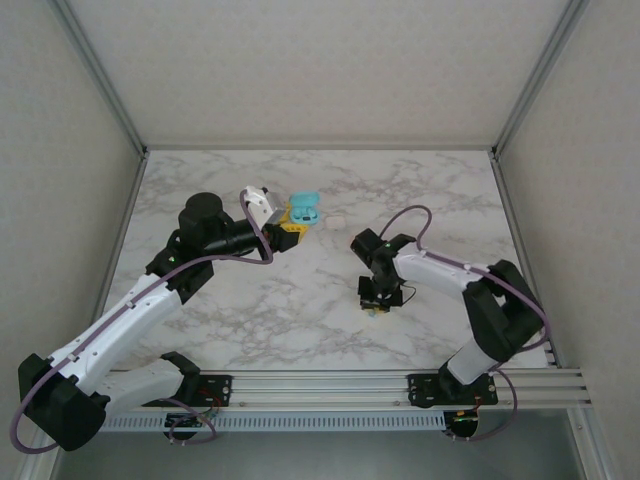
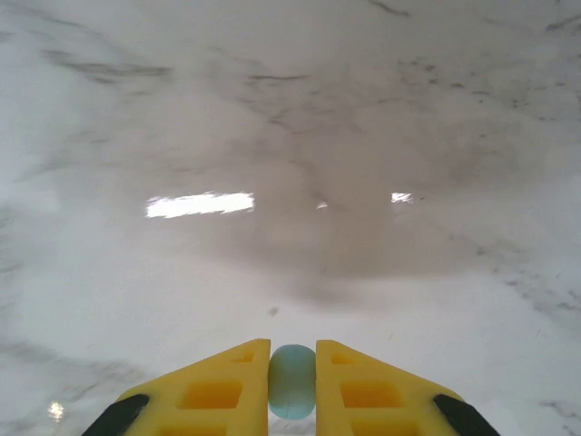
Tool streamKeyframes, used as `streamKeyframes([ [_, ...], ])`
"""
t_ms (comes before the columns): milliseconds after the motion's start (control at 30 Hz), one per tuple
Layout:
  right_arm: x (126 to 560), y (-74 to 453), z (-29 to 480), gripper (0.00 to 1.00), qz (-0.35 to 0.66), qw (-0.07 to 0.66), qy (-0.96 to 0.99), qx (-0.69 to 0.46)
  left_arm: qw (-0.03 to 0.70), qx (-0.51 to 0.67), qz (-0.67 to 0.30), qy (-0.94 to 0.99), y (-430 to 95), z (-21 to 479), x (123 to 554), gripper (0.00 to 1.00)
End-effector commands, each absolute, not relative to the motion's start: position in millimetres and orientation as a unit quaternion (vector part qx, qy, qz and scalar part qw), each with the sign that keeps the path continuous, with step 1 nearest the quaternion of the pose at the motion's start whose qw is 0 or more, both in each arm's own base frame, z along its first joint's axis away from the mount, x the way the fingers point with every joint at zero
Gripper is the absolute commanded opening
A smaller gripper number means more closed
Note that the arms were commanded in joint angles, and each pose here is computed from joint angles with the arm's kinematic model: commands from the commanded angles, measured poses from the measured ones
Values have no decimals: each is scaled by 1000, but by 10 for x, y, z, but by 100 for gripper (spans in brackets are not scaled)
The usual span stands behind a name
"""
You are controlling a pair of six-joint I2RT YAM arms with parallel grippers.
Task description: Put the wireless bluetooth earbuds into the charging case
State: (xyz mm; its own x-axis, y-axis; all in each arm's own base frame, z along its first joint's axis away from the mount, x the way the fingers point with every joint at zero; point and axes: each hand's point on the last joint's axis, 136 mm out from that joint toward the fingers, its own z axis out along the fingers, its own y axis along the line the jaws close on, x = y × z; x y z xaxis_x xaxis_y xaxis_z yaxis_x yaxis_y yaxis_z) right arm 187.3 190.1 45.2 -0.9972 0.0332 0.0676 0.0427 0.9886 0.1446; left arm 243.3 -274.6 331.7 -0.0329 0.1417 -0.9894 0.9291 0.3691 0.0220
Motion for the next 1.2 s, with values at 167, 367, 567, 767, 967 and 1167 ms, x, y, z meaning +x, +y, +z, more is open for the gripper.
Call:
streamKeyframes([
  [167,2123,2477,1928,16,-309,-95,-946,1,542,429,-358,628,-2759,3237,2520,21],
  [367,2212,2848,3117,18,-469,-177,-864,48,543,431,-377,615,-2830,3191,2523,22],
  [567,2323,3166,3736,18,-559,-202,-800,83,545,438,-390,599,-2903,3230,2501,22],
  [767,2423,3307,3834,18,-574,-206,-787,90,542,441,-391,598,-2923,3247,2499,22],
  [967,2480,3319,3799,18,-569,-210,-791,82,540,442,-393,599,-2937,3246,2498,22],
  [1167,2510,3325,3714,18,-558,-210,-800,73,539,443,-394,597,-2953,3268,2496,22],
])
